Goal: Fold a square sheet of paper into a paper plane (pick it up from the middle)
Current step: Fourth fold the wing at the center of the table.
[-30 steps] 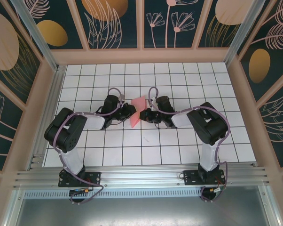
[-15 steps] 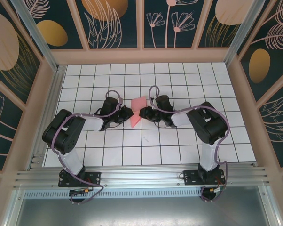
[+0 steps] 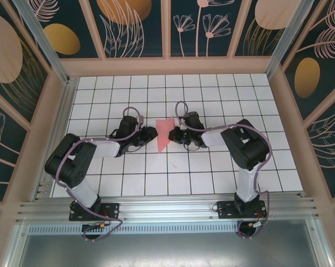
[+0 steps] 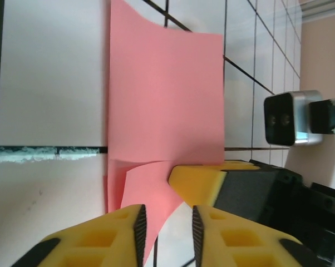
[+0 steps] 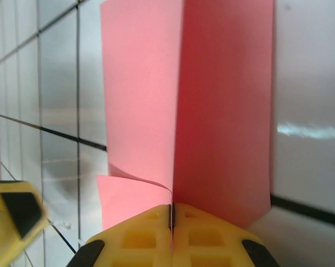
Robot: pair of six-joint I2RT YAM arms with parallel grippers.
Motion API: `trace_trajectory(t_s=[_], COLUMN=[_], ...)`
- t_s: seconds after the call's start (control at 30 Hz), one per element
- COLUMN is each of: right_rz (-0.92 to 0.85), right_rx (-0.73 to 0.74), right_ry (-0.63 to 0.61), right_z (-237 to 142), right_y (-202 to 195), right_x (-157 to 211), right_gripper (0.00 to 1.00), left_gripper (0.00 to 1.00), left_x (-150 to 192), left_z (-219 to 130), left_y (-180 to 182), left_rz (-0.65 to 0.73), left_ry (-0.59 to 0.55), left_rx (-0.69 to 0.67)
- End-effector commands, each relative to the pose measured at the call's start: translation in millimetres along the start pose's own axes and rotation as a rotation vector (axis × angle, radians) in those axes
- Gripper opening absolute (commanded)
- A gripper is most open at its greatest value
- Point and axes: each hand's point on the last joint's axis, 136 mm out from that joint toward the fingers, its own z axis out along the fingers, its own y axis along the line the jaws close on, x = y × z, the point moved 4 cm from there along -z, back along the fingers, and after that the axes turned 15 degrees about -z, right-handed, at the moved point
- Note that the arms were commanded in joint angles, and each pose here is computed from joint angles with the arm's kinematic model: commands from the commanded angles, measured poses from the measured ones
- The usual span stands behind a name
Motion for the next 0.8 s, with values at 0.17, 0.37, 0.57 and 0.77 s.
trace_trajectory(t_s=[0.17,0.37,0.57,0.77], right_rz=[-0.103,-0.140,-0.153,-0.152], right_rx=[0.124,0.215,0.251,0.261], right_ry=[0.160,0.206,0.228,0.221], right_z=[-42.3,-49.4,-43.9,-42.8], right_y=[-8.1,-19.9,-25.7,-24.7], right_x=[34.6,41.1,38.4,33.3], right_gripper=[0.04,0.03,0.03,0.03], left_gripper=[0.37,0.37,0.27,0.18], left_x=[24.9,57.1,70.6,73.2], left_z=[-15.6,-2.8,14.1,30.0], left_y=[8.9,-4.6,-15.0,-12.5], left_rz=[0.014,0.034,0.031,0.017], left_ry=[0.012,0.076,0.143,0.174], left_rx=[-0.018,0.018,0.067,0.051])
